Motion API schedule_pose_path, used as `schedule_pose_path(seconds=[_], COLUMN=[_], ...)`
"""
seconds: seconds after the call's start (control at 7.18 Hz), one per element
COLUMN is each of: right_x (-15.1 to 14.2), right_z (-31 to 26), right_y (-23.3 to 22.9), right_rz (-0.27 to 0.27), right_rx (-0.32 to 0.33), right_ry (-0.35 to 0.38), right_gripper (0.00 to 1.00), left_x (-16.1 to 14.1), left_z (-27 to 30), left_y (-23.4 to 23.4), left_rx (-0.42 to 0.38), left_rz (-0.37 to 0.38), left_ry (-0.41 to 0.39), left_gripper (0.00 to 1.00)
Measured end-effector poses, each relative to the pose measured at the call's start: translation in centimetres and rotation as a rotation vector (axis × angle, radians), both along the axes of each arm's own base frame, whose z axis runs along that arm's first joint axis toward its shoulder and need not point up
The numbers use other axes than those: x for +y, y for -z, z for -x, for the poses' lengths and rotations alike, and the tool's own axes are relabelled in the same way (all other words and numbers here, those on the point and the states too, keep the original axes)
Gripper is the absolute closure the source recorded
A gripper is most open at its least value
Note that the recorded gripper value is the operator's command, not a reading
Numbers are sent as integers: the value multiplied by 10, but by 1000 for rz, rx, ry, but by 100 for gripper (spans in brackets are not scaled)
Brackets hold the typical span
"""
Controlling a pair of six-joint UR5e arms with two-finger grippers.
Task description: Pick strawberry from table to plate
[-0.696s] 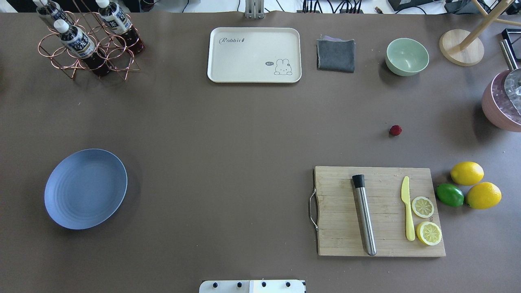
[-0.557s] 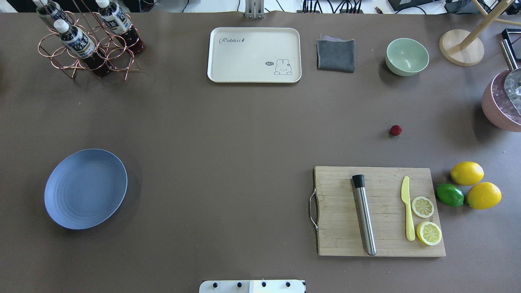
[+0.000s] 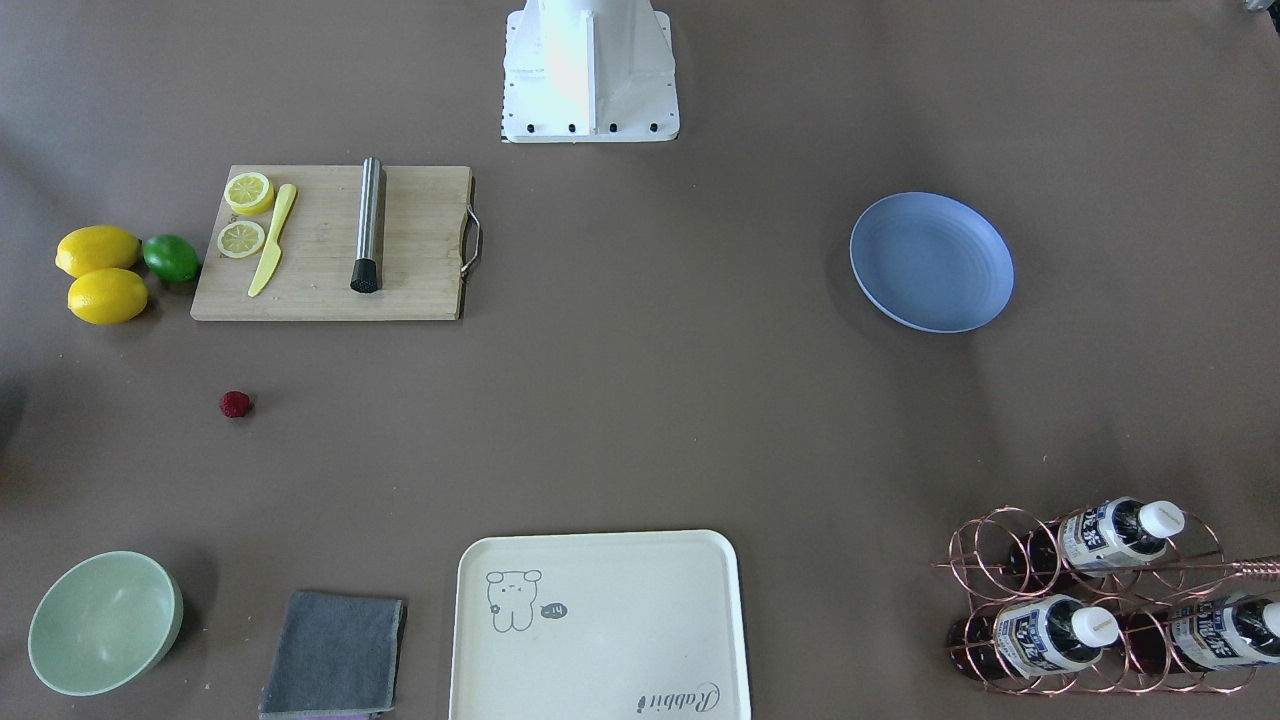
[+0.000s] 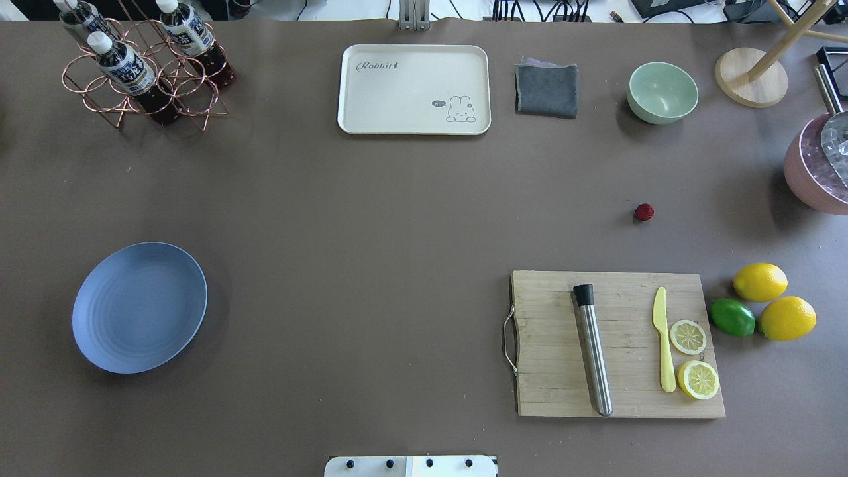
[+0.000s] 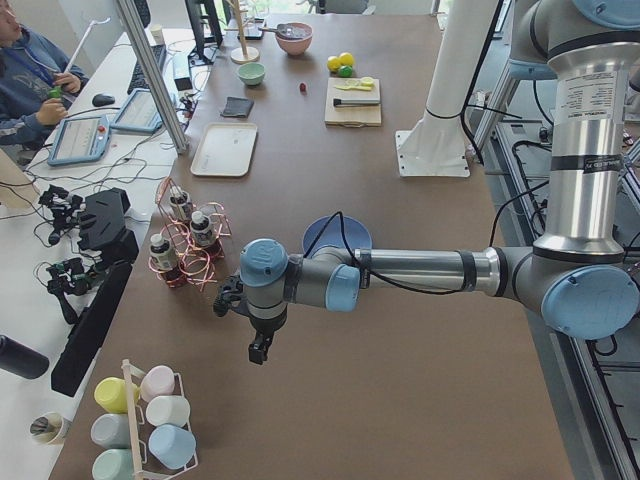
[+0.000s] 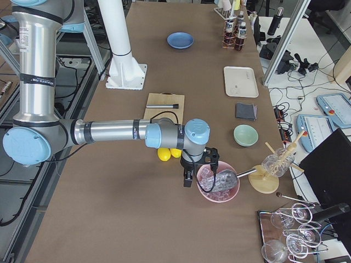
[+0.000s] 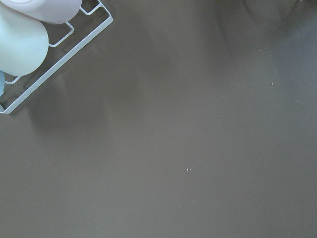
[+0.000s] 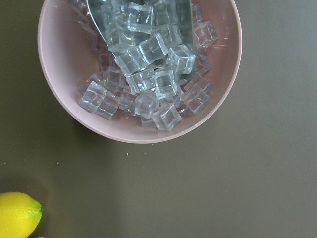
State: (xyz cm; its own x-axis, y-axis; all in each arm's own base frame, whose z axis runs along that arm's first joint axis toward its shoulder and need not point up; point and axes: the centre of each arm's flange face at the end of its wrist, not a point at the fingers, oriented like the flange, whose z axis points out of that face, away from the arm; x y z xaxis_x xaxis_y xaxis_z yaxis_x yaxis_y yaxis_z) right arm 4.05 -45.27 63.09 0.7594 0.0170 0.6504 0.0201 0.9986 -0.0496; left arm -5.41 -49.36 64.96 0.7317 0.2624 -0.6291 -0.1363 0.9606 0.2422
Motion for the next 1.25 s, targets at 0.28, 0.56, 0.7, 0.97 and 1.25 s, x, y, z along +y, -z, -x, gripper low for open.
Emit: schedule_pose_path(seconds=[0.28,0.56,0.7,0.97,1.25], right_x=[0,0,0,0,-8], right_z=[0,0,0,0,1], right_y=[0,0,0,0,11], right_rz=[0,0,0,-2,-91], right_rx=[-1,-2,-3,-2,-6], right_ry=[0,1,2,2,2], right_gripper=[0,0,0,0,0], left_x=[-1,-3,-4,-16,-30], left_z=[0,1,2,2,2], left_y=[-1,1,3,18,31], left_rx=[-1,-2,-1,-1,-22], left_rz=[4,1,-5,-82,-172], left_ry=[3,5,6,5,9], left_gripper=[1,1,1,1,1])
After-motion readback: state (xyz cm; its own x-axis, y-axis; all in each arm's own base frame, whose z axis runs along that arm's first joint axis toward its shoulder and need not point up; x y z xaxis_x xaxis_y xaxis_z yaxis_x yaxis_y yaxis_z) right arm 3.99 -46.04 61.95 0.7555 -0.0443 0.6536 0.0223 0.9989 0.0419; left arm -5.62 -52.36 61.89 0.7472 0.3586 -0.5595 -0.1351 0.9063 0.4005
